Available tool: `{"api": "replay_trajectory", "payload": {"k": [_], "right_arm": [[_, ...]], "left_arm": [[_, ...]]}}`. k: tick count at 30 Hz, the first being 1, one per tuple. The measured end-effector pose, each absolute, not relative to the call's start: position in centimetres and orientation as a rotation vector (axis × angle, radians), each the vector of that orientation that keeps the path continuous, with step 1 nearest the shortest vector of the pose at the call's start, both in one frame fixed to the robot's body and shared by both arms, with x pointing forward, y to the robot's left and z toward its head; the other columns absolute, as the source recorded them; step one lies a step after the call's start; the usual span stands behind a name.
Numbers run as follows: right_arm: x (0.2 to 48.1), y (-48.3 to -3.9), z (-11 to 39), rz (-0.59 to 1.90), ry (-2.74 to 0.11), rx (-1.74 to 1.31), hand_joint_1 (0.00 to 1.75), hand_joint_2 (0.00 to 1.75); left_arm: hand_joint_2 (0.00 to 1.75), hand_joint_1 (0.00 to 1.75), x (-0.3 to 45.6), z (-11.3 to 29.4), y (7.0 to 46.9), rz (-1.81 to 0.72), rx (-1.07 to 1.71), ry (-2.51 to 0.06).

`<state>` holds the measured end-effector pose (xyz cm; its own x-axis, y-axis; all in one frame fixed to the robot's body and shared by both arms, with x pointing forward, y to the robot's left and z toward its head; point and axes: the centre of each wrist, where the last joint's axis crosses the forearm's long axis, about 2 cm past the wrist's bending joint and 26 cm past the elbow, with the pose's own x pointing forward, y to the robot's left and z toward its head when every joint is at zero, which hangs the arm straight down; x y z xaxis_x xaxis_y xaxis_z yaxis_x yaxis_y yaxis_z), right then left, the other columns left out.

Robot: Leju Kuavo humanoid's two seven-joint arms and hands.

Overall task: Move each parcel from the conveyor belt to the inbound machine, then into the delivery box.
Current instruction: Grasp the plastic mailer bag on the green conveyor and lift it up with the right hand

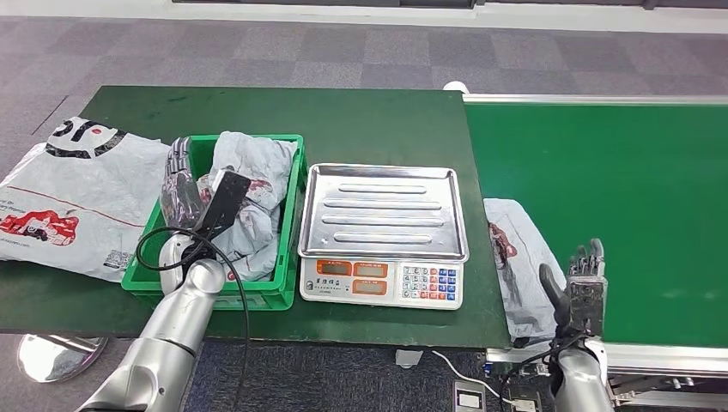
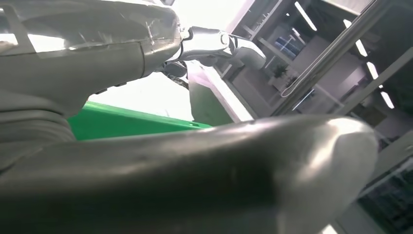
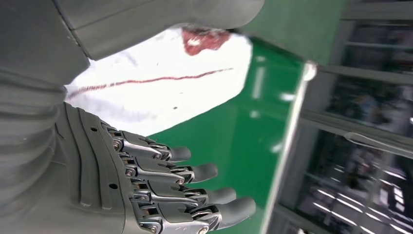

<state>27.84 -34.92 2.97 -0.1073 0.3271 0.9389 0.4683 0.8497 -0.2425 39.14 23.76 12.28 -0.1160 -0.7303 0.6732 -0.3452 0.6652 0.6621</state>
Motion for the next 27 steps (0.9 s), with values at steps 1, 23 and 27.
{"api": "replay_trajectory", "payload": {"k": [1,23,27], "right_arm": [[28.1,-35.4,3.3,-0.098,-1.685,-0.635,0.0,1.75],[33.3,-43.4,6.9,0.631,-1.044,-0.869,0.0,1.75],[33.4,-43.3,6.9,0.648,-1.016,-0.869,0.0,1.75]], "left_arm": [[0.0,0.0,39.1,12.2,23.7,-0.403,0.876,-1.731],[0.0,0.0,36.7,11.5,22.9,-0.204,0.633,-1.929],[1.31,0.0,36.6,11.4,22.8,-0.2,0.614,-1.95]]}}
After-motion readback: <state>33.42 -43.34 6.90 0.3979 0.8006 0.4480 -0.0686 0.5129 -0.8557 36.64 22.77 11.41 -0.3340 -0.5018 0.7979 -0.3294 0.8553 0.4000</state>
